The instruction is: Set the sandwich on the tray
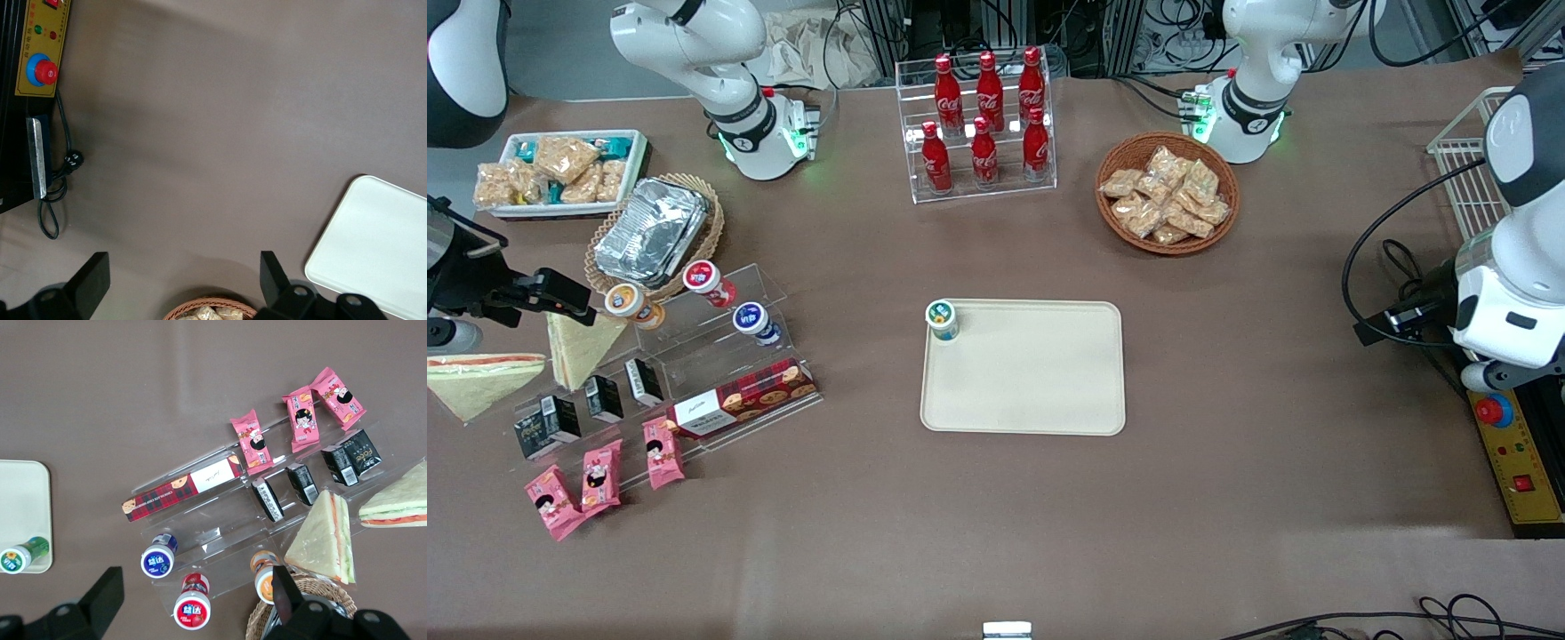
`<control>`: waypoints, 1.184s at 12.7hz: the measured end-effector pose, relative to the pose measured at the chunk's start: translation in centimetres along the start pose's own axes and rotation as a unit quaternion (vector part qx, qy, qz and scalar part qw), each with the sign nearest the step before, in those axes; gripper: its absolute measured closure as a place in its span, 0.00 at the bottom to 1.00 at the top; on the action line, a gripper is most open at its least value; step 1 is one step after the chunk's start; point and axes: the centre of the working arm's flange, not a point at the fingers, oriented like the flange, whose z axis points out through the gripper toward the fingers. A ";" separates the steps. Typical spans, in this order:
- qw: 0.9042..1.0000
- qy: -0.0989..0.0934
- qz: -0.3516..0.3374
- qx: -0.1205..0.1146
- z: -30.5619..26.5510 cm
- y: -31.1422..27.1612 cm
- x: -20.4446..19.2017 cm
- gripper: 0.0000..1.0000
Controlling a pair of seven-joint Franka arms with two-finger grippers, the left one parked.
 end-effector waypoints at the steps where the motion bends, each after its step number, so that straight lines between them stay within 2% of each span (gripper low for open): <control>1: 1.000 0.000 0.000 0.000 0.0 0.0 0.0 0.01; 7: 1.000 -0.001 0.002 0.000 0.0 0.3 0.0 0.01; 10: 1.000 -0.010 0.007 -0.001 0.2 0.8 -0.2 0.01; 15: 1.000 -0.011 0.024 -0.002 0.2 2.7 -0.2 0.01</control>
